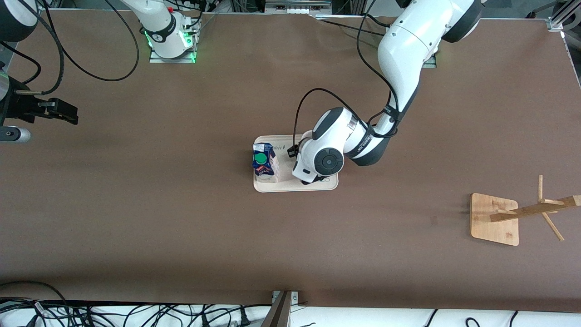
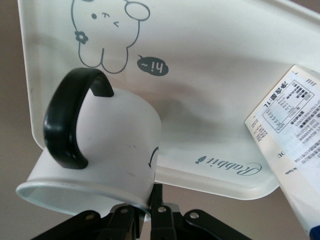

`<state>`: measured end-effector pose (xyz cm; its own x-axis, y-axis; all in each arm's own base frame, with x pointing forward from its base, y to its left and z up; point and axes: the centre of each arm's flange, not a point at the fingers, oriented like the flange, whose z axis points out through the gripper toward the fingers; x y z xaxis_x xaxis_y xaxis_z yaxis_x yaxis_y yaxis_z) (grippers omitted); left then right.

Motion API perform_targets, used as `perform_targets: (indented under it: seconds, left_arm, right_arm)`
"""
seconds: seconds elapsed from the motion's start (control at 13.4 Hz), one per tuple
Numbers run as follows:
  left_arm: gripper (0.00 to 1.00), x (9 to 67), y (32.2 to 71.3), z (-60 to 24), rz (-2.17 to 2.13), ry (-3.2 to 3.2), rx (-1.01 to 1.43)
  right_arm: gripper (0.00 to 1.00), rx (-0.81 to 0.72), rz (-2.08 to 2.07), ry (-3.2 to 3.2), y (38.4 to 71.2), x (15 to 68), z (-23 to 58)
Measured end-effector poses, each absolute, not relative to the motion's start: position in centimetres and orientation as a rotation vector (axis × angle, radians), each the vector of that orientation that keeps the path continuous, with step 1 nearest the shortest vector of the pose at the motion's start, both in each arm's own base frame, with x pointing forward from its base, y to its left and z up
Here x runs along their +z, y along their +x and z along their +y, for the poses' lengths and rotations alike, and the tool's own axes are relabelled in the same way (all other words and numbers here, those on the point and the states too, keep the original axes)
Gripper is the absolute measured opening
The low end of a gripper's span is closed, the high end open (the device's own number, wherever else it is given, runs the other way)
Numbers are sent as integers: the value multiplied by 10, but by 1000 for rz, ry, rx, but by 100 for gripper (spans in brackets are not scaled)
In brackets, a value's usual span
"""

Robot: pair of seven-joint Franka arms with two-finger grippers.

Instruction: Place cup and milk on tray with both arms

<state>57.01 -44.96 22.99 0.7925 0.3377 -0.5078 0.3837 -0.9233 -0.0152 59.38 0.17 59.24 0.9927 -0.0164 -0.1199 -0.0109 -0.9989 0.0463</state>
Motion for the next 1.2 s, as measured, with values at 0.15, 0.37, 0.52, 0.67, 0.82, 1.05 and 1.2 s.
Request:
perform_targets:
  seconds: [0.15, 0.37, 0.52, 0.67, 0.82, 1.05, 1.2]
  left_arm:
    - [9, 229, 573, -445, 599, 2892, -796]
    - [23, 220, 580, -429, 620, 2956, -757]
    - [44, 220, 584, -423, 616, 2987, -729]
    - [61, 225, 584, -420, 611, 3002, -739]
    - [81, 238, 586, -418, 606, 3008, -743]
    - [100, 288, 594, -404, 600, 3007, -715]
    - [100, 343, 608, -374, 553, 2995, -673]
  right_arm:
    - [100, -151, -136, 3171, 599, 590, -10]
    - [100, -138, -204, 3176, 601, 589, -22]
    - [100, -132, -204, 3158, 602, 589, -24]
    - [100, -131, -178, 3135, 602, 589, -27]
    - [100, -132, -128, 3131, 602, 589, -27]
    - [100, -136, -93, 3132, 602, 587, -27]
    - [100, -139, -32, 3134, 603, 586, -27]
